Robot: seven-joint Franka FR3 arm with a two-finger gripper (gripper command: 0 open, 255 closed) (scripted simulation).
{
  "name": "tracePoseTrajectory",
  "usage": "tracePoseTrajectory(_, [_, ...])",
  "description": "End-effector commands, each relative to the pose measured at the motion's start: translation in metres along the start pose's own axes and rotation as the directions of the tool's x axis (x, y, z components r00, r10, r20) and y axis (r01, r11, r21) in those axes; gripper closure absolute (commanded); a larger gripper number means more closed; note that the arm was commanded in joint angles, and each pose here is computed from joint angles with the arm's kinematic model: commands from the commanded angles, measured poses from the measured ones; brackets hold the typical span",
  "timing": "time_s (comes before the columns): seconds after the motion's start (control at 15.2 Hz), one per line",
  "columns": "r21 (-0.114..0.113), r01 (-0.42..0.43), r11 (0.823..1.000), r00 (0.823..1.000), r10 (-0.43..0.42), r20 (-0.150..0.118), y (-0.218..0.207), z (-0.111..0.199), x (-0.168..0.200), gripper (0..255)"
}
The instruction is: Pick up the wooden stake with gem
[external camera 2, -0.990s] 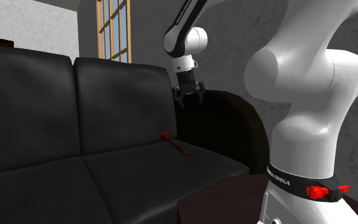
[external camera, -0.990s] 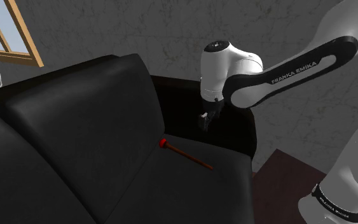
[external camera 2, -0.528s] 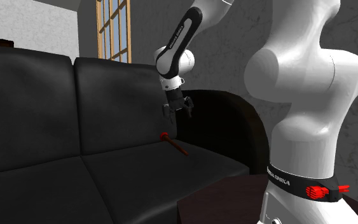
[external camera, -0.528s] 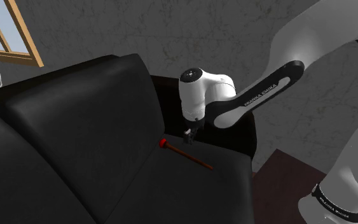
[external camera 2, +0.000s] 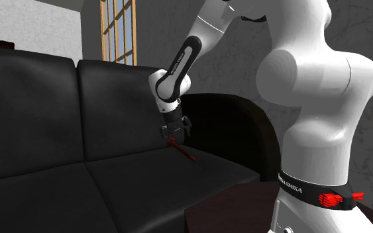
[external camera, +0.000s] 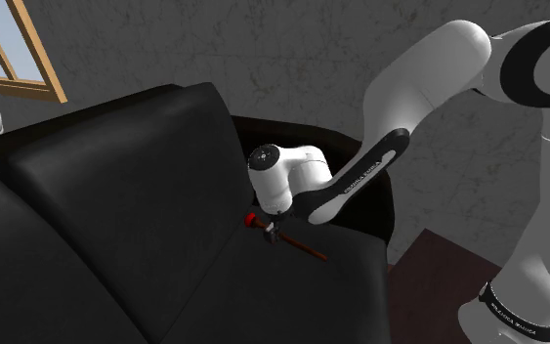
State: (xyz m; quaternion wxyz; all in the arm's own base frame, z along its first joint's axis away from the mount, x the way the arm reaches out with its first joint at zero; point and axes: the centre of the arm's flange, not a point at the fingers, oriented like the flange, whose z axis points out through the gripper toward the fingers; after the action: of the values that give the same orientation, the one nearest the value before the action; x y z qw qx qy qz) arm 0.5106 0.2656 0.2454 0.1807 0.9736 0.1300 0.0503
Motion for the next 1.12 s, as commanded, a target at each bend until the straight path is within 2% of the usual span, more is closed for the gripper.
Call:
tracePoseTrajectory(0.0, [-0.003, 0.003, 1.000, 1.000, -0.003, -0.001, -0.007, 0.010, 0.001, 0])
tracePoseTrajectory(0.33, [-0.003, 0.003, 1.000, 1.000, -0.003, -0.001, -0.017, 0.038, 0.000, 0])
tracePoseTrajectory(0.46, [-0.003, 0.003, 1.000, 1.000, -0.003, -0.001, -0.017, 0.038, 0.000, 0])
tracePoseTrajectory(0.53, [-0.003, 0.003, 1.000, 1.000, -0.003, -0.001, -0.018, 0.038, 0.000, 255])
tracePoseTrajectory(1.06, [-0.003, 0.003, 1.000, 1.000, -0.003, -0.001, -0.018, 0.038, 0.000, 255])
